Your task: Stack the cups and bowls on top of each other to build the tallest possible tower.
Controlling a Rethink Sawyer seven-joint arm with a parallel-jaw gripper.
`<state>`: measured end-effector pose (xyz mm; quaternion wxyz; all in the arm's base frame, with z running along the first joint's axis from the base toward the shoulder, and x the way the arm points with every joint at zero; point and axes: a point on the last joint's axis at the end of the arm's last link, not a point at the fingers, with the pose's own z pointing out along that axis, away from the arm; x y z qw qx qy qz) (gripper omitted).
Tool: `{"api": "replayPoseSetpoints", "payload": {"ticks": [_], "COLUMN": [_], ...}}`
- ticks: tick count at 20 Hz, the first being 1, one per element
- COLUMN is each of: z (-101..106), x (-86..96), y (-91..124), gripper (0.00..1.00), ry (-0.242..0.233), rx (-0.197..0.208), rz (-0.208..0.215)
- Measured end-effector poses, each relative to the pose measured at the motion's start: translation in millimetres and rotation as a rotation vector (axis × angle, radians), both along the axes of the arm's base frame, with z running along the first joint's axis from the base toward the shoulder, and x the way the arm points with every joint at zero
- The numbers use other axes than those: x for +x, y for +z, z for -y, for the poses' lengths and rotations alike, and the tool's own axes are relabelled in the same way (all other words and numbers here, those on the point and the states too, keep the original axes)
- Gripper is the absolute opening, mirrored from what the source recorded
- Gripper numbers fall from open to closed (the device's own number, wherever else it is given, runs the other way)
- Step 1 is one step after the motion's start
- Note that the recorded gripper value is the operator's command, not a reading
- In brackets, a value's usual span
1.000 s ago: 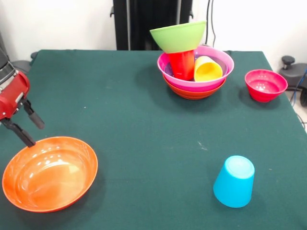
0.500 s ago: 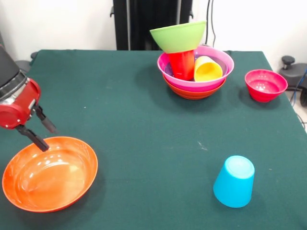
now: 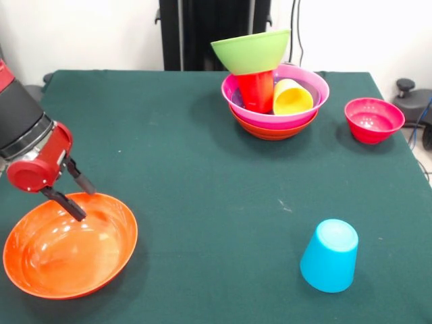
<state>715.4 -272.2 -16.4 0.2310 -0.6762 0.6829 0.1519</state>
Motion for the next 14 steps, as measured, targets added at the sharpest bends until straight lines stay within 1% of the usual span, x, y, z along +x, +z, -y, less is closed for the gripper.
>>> {"api": "replayPoseSetpoints", "payload": {"ticks": [10,14], "z": [3.7,5.3], "x": [4.5,7.9], "y": [-14.4,-16.0], "gripper": [1.00,1.00], "ry": [-0.026,-0.031], "rx": [0.000,-0.011], "rz": [-0.010,-0.012]}}
